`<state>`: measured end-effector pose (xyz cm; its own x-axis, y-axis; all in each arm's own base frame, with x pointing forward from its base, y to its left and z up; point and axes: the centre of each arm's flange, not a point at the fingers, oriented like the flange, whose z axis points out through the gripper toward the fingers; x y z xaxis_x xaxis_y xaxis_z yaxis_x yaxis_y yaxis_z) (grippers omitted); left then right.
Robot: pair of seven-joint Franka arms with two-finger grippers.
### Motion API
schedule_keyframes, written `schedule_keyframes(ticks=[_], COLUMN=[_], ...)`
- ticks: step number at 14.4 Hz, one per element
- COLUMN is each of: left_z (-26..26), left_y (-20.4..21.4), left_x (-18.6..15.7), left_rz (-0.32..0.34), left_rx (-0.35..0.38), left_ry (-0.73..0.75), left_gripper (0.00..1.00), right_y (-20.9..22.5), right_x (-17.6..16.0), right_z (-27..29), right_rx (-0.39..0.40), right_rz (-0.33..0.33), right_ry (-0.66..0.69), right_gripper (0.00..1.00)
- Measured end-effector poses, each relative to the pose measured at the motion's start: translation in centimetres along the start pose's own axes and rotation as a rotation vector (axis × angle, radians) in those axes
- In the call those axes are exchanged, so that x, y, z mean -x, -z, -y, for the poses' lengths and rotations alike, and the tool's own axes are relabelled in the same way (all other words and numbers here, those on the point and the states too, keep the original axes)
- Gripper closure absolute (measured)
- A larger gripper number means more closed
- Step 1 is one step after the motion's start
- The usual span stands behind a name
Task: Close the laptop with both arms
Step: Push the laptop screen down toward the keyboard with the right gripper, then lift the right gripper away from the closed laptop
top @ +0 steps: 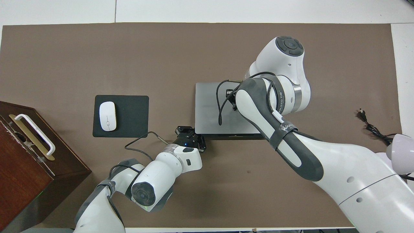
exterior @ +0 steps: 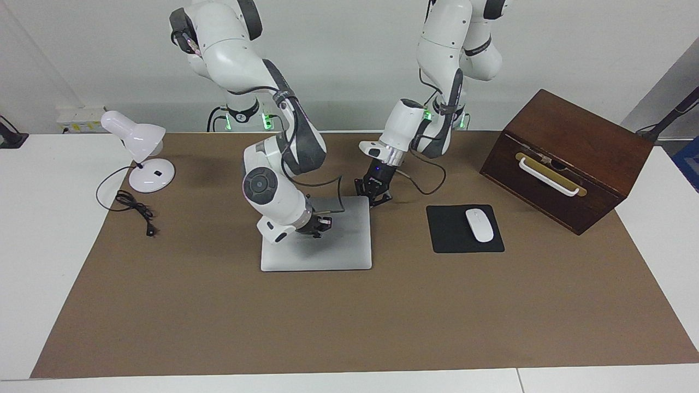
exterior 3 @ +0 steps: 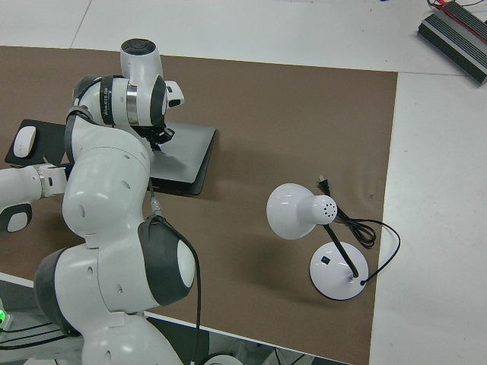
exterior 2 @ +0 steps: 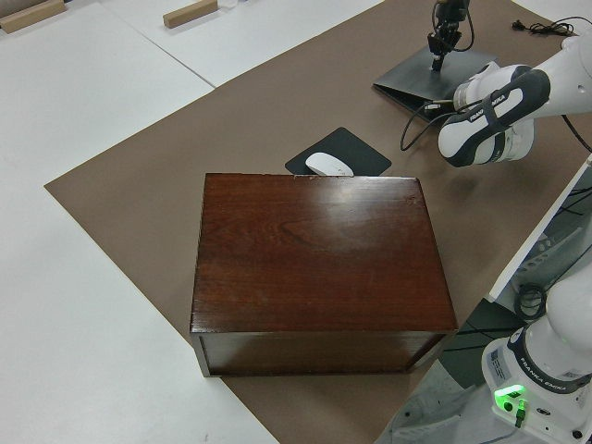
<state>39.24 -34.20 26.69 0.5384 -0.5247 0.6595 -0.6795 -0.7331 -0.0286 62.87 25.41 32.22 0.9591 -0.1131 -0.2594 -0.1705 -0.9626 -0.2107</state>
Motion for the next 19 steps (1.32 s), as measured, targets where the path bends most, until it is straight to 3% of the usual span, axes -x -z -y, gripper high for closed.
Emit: schedule_keyframes(ticks=[8, 12, 16, 19], left_z=[0.0, 0.0, 0.0, 0.0], left_y=[0.0, 0.0, 0.0, 0.0], left_x=[0.0, 0.0, 0.0, 0.0], left_rz=[0.000, 0.000, 0.000, -0.001], left_rx=[0.000, 0.000, 0.000, 0.000], left_ry=[0.000, 0.000, 0.000, 0.003], left_gripper=[0.99, 0.99, 0.99, 0.99], right_y=[0.4, 5.2, 13.0, 20.0], right_x=[0.2, -0.4, -0.6, 0.4], right_z=[0.5, 0.6, -1.4, -5.0], right_rx=[-0.008, -0.029, -0.039, -0.004], right_rz=[-0.013, -0.064, -0.182, -0.280], right_ry=[0.009, 0.009, 0.006, 0.070], right_gripper=[0.99, 0.99, 0.83, 0.52])
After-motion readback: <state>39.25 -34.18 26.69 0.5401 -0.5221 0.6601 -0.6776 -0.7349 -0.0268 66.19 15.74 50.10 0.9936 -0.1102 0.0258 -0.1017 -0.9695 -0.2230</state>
